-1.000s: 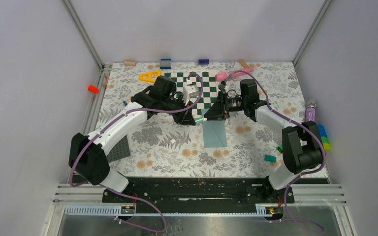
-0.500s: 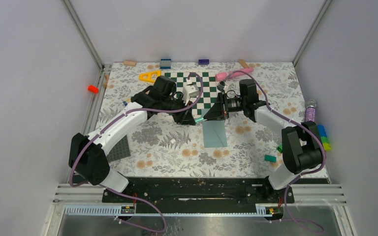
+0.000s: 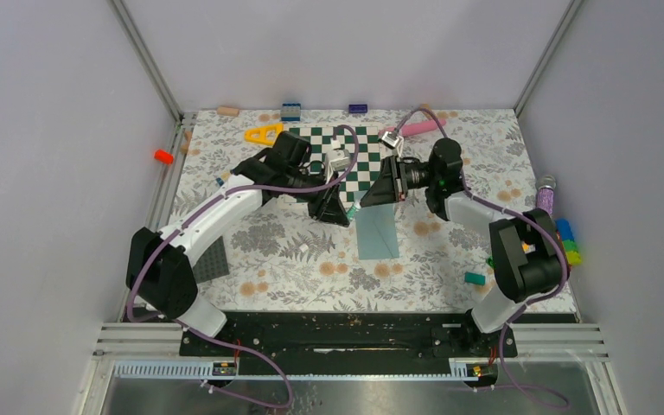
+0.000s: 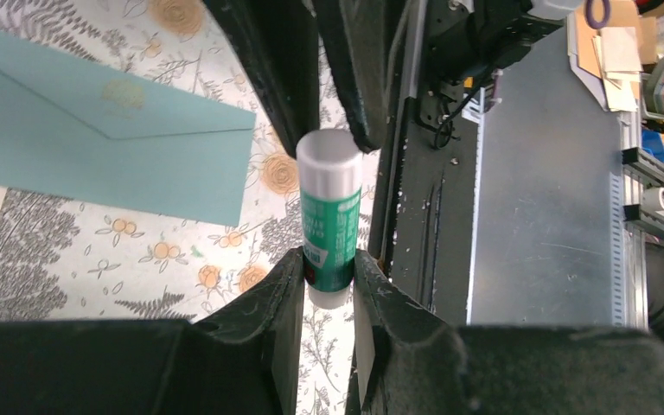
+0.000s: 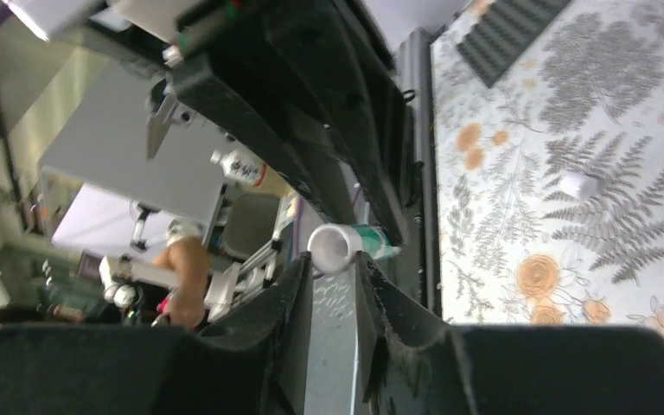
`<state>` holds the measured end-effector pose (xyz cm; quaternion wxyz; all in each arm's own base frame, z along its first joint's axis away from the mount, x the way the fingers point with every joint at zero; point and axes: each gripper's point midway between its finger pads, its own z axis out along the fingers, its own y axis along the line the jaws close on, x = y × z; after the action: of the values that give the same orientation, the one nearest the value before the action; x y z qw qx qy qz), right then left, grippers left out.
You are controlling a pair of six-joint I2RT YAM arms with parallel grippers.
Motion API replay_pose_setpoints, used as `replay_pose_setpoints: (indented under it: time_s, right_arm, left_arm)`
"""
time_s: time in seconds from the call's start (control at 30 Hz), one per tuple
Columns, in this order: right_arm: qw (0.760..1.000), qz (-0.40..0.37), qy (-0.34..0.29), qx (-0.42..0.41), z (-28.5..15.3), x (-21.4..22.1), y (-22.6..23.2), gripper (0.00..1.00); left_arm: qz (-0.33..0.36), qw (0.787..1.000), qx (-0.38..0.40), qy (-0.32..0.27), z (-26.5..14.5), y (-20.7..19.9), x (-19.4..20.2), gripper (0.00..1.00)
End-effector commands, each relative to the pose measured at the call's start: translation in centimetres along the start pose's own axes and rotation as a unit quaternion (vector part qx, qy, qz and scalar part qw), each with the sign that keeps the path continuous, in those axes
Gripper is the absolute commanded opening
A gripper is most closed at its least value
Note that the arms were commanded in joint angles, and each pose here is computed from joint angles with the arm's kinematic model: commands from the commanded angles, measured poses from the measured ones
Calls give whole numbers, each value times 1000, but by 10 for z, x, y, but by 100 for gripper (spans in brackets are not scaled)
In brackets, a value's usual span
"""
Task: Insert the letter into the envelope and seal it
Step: Screw the solid glue.
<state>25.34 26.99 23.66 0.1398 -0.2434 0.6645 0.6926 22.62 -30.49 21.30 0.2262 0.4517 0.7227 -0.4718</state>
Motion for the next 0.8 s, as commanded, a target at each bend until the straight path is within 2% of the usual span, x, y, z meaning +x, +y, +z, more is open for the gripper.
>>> replay_pose_setpoints:
  time_s: [0.0,0.07,0.13,0.17,0.2,0.23,0.33,0.43,0.63,0.7,0.77]
  right_arm:
    - [992,-97,68,-53,-1,-8,41,28]
    - [991,-87,87,-53,-2,-7,33,32]
    - [991,-76,93,-52,-3,-6,30,48]
    - [992,-65,92,-50,-3,-7,31,60]
    - [993,-58,88,-49,-4,-8,32,89]
    - [995,-37,86,-46,-4,-10,34,98]
    - [995,56,73,-31,-13,-22,34,99]
    - [994,84,65,-18,-28,-20,35,100]
    - [991,130,8,9,-63,-35,37,100]
    - [985,163,-52,11,-77,-52,33,100]
    - [966,156,-204,24,-111,-84,31,100]
  left_arm:
    - [9,1000,20,-1,3,-6,-4,0]
    - [11,1000,17,-2,2,-6,-5,0]
    - [12,1000,14,-2,2,-6,-5,0]
    - [13,1000,10,-2,1,-6,-5,0]
    - [14,1000,6,-2,0,-5,-5,0]
    - [15,1000,1,-2,0,-4,-5,0]
    - [20,1000,-7,-5,-3,-4,-6,0]
    - [28,999,-17,-11,-6,-4,-9,0]
    - [63,996,-57,-21,-18,-5,-17,0]
    - [77,994,-77,-26,-24,-5,-20,0]
    - [91,991,-94,-33,-28,-5,-23,0]
